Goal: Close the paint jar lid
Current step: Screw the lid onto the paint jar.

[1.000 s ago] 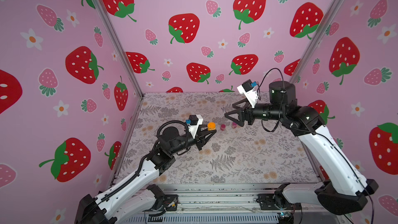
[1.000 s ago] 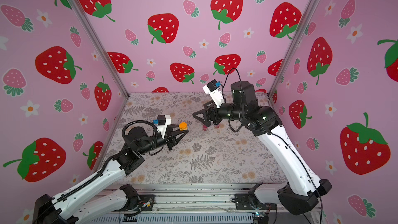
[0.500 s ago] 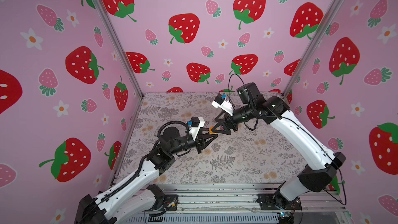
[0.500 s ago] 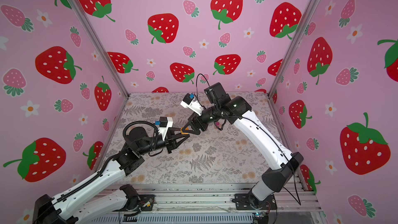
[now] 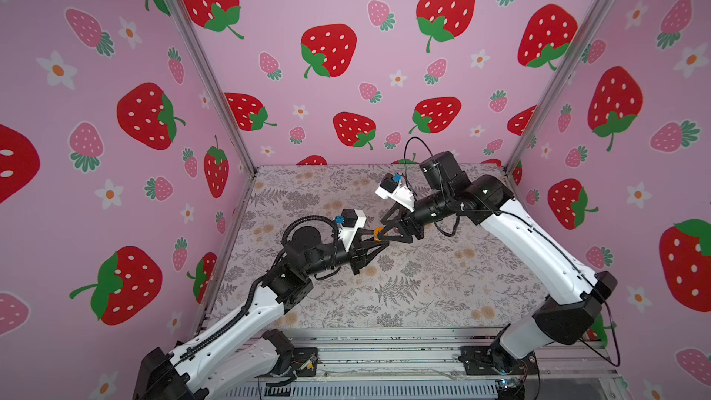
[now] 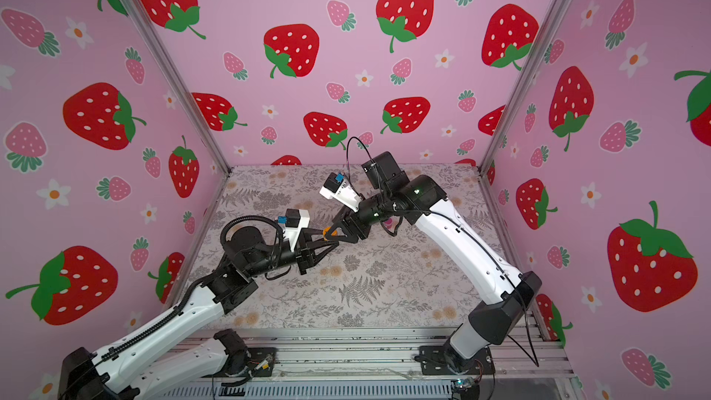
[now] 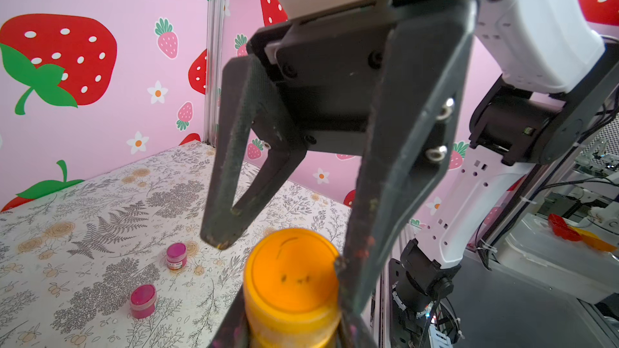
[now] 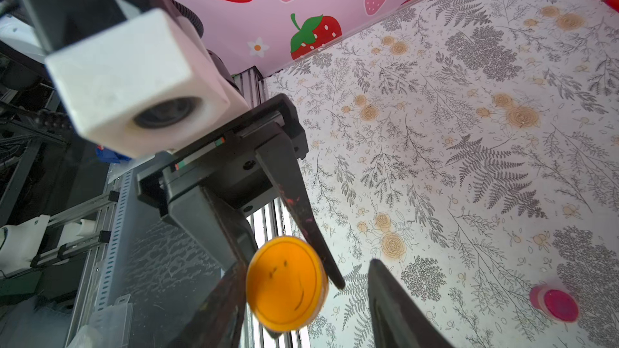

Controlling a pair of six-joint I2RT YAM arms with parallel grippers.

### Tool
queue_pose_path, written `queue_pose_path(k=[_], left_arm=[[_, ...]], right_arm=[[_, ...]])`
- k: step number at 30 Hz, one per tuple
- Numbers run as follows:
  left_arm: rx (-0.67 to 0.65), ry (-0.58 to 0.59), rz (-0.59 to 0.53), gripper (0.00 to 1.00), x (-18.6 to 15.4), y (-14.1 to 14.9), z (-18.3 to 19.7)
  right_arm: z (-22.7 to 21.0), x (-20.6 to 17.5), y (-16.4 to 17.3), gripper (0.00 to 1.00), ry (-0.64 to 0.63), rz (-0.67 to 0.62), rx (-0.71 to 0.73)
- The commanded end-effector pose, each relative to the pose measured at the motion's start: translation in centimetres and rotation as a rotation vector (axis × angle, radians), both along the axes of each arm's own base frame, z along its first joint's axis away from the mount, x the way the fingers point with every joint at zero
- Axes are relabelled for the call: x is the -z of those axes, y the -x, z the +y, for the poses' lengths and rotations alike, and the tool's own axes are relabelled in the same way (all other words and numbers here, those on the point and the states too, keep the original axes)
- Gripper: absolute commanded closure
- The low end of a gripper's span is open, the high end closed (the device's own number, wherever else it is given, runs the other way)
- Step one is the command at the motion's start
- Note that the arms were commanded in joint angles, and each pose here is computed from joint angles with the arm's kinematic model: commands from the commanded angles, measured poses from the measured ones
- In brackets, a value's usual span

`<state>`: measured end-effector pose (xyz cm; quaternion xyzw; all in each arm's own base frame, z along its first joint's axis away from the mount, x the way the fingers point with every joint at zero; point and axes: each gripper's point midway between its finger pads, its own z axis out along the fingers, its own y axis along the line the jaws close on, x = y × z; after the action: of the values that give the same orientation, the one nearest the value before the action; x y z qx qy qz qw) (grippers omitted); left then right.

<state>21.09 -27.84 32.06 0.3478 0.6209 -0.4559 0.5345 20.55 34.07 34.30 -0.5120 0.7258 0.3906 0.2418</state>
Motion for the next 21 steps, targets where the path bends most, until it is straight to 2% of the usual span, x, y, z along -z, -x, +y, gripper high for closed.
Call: queue_pose_path(k=[1, 6, 9, 11, 16, 21], left_arm=[[0.016, 0.03, -0.05, 1.0, -1.6, 0.4, 0.0], [0.003, 0.029, -0.06, 1.0, -1.9, 0.1, -0.1], [-0.012, 0.02, -0.067, 1.0, -2.0, -0.6, -0.3], [-0.051, 0.019, -0.079, 1.0, -2.1, -1.6, -0.3], [-0.247, 0.031, -0.135, 1.0, -2.9, -5.9, 0.1], [-0.301, 0.054, -0.159, 1.0, -3.9, -8.5, -0.8]], right_arm=[[-0.2, -0.5, 0.9, 0.45, -0.017, -0.006, -0.018], [0.1, 0.1, 0.7, 0.61, -0.003, -0.001, 0.007], [0.3, 0.4, 0.4, 0.66, -0.01, -0.009, 0.04], [0.5, 0.8, 0.0, 0.67, -0.019, -0.006, 0.08], [2.8, 1.9, -1.9, 0.65, -0.053, -0.022, 0.269], [4.0, 1.6, -4.8, 0.61, -0.11, 0.042, 0.506]])
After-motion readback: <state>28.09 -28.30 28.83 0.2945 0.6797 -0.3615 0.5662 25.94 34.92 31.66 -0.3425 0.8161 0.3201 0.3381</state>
